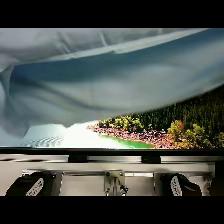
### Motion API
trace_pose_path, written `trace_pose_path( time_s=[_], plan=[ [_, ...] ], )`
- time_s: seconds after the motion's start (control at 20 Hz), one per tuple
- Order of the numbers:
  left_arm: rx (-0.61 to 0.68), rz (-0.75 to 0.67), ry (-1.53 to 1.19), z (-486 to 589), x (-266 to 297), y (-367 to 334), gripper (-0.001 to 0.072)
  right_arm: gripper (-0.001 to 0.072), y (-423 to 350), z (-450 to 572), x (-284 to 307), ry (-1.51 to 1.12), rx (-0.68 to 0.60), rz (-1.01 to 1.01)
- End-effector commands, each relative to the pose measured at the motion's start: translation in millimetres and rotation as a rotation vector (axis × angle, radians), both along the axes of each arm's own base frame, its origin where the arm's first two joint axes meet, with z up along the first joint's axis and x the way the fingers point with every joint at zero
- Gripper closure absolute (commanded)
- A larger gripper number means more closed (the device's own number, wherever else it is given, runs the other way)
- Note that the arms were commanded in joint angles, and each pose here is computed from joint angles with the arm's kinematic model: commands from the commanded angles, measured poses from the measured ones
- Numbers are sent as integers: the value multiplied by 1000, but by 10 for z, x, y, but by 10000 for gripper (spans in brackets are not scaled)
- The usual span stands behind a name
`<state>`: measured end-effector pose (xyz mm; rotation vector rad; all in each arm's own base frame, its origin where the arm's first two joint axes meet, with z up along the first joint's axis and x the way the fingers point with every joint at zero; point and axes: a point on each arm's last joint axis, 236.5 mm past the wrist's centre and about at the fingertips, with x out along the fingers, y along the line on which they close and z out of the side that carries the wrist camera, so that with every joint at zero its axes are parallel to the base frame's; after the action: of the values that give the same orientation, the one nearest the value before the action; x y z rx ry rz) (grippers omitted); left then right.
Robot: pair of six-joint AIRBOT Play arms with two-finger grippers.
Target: Fold the shirts.
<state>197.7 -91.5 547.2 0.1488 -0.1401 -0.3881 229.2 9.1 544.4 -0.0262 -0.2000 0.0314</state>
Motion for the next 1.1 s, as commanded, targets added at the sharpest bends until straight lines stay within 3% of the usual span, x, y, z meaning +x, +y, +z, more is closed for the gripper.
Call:
trace_pose_path(
  time_s=[0.0, 0.15, 0.35, 0.5, 0.75, 1.05],
  plan=[
    [46, 126, 113, -310, 26, 274, 681, 667, -53, -157, 34, 71, 31, -17],
    [23, 203, 290, -829, 465, 464, 681, 667, -175, -592, 434, 251, 78, 6],
    [36, 212, 695, -2311, 1229, 496, 680, 667, -338, -2280, 1054, 892, 211, 112],
    [-10, 204, 950, -3495, 1780, 440, 680, 668, -475, -3445, 1566, 1129, 358, 130],
    [-206, 175, 1000, -4455, 3028, 252, 680, 668, -363, -4744, 2836, 1099, 407, 82],
    [-251, 205, 993, -5086, 3983, 291, 680, 667, -334, -5146, 3657, 872, 439, -5]
  ],
)
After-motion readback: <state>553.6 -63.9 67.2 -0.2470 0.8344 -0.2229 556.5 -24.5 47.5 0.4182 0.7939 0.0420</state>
